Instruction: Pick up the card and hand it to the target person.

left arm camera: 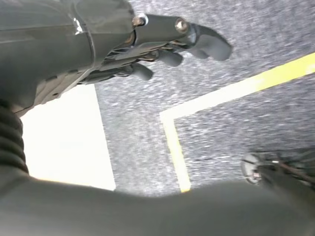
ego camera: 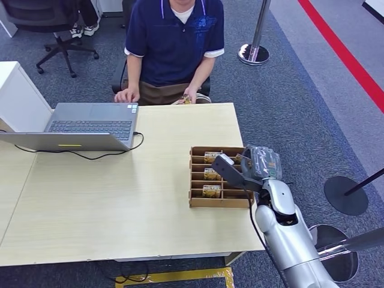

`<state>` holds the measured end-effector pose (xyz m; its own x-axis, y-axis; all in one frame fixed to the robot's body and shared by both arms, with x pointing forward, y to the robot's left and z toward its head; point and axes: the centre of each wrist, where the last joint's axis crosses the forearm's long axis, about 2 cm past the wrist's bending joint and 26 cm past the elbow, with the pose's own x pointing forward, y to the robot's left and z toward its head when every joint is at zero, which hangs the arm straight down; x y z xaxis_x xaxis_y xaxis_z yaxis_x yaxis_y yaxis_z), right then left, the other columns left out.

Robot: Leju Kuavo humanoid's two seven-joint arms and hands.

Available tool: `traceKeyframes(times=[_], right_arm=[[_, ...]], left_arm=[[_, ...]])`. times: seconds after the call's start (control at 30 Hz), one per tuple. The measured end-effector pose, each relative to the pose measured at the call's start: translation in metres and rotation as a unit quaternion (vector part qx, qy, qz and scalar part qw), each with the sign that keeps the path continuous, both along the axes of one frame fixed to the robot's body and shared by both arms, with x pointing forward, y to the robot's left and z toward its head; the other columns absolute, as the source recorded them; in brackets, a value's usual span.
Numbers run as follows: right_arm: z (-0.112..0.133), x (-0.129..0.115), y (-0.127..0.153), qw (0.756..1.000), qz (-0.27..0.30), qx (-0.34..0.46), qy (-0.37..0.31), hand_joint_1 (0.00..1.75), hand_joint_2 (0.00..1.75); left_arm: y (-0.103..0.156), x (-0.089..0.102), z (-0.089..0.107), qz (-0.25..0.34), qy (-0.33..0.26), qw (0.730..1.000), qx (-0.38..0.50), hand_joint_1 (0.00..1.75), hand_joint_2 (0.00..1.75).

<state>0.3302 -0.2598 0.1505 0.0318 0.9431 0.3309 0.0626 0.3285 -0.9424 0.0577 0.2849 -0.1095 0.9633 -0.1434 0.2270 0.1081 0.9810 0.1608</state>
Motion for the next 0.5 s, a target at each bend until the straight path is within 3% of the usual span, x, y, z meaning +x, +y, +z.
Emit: traceKeyframes(times=[0.27, 0.5], right_arm=[[0.003, -0.002, 0.003, 1.000, 0.018, 0.011, -0.006, 1.55, 1.75], [0.019, -0.013, 0.006, 0.998, 0.025, 0.024, -0.052, 1.55, 1.75]], left_arm=[[0.001, 0.000, 0.000, 0.005, 0.006, 1.000, 0.004, 0.00, 1.75], [0.001, 0.000, 0.000, 0.010, 0.005, 1.000, 0.006, 0.00, 1.75]])
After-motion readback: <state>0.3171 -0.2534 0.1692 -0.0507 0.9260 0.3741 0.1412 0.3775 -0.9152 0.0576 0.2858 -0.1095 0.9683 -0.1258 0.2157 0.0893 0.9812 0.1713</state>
